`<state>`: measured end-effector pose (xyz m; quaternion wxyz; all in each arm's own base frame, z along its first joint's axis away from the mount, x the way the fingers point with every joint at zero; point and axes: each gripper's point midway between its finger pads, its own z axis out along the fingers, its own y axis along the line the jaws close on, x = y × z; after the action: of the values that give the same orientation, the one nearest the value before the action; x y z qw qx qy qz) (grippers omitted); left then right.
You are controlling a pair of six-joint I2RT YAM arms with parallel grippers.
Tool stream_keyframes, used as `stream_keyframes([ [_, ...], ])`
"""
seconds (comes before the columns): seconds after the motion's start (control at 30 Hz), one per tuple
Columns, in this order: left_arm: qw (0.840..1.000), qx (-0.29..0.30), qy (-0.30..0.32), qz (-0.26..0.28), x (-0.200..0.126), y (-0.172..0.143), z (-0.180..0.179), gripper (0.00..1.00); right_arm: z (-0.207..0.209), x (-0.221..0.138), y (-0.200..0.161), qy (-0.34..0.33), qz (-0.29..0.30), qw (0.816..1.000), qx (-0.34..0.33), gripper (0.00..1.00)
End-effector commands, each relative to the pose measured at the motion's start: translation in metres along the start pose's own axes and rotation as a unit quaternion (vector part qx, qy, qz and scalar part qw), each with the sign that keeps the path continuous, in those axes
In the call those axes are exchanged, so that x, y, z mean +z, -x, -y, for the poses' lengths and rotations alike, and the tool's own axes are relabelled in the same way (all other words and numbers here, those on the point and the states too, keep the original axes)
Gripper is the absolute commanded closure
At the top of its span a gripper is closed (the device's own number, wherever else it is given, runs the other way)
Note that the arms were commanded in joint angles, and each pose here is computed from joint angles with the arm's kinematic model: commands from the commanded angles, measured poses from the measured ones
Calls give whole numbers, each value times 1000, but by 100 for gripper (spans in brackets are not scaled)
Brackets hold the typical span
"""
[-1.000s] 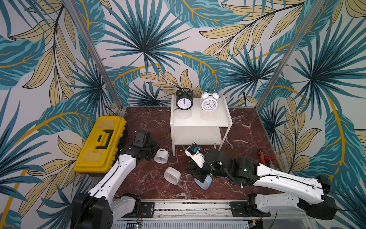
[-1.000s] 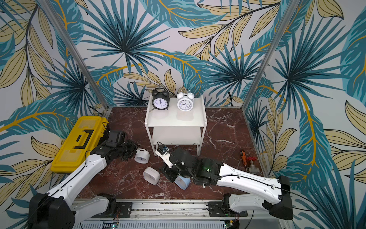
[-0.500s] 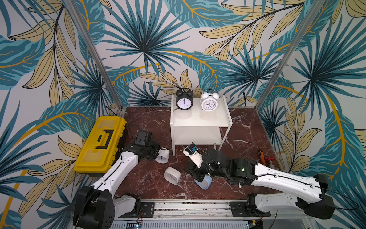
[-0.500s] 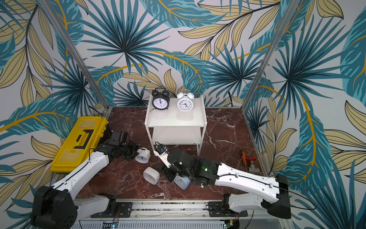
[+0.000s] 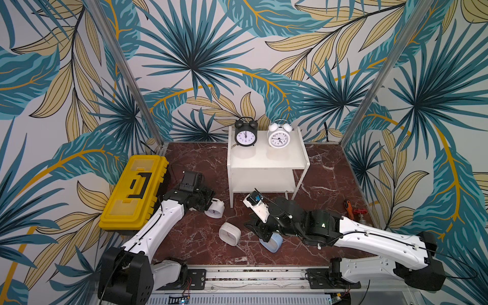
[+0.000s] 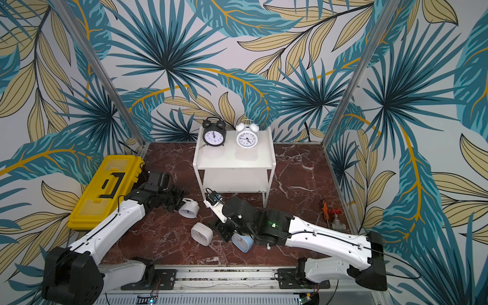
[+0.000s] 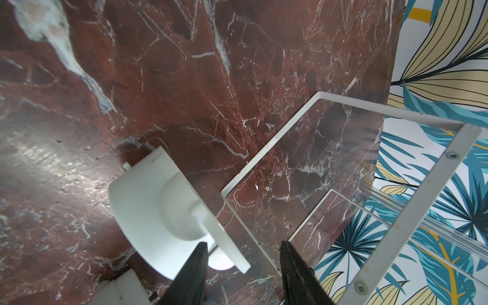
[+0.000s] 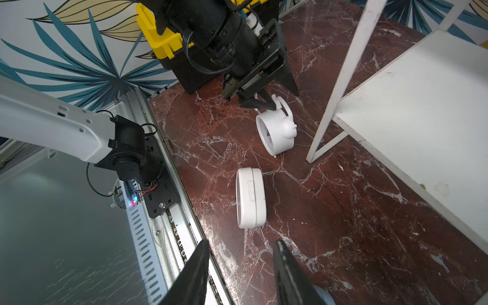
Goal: Place the alarm clocks on the shelf by style
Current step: Pick up the alarm from the center of the board.
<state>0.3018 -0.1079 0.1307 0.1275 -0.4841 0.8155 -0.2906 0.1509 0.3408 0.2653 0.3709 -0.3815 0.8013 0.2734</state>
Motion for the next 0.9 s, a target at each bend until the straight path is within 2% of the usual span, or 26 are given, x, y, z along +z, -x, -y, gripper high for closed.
stream_keyframes([
  [0.0, 1000, -2, -5, 3, 5, 2, 7, 56, -2, -3, 6, -2, 6, 1000, -4, 59],
  [0.33, 1000, 4, -2, -3, 16, 3, 6, 76, 0, -3, 3, -5, 9, 1000, 4, 59],
  [0.57, 1000, 22, -3, 0, 2, 0, 3, 100, -3, 1, 5, -1, 11, 1000, 1, 60],
  [0.77, 999, 47, -23, 6, -40, -8, 10, 100, -15, 17, 19, 12, 17, 1000, -19, 57],
  [0.87, 998, 47, -41, 18, -71, -11, 14, 100, -25, 29, 35, 18, 30, 999, -32, 45],
])
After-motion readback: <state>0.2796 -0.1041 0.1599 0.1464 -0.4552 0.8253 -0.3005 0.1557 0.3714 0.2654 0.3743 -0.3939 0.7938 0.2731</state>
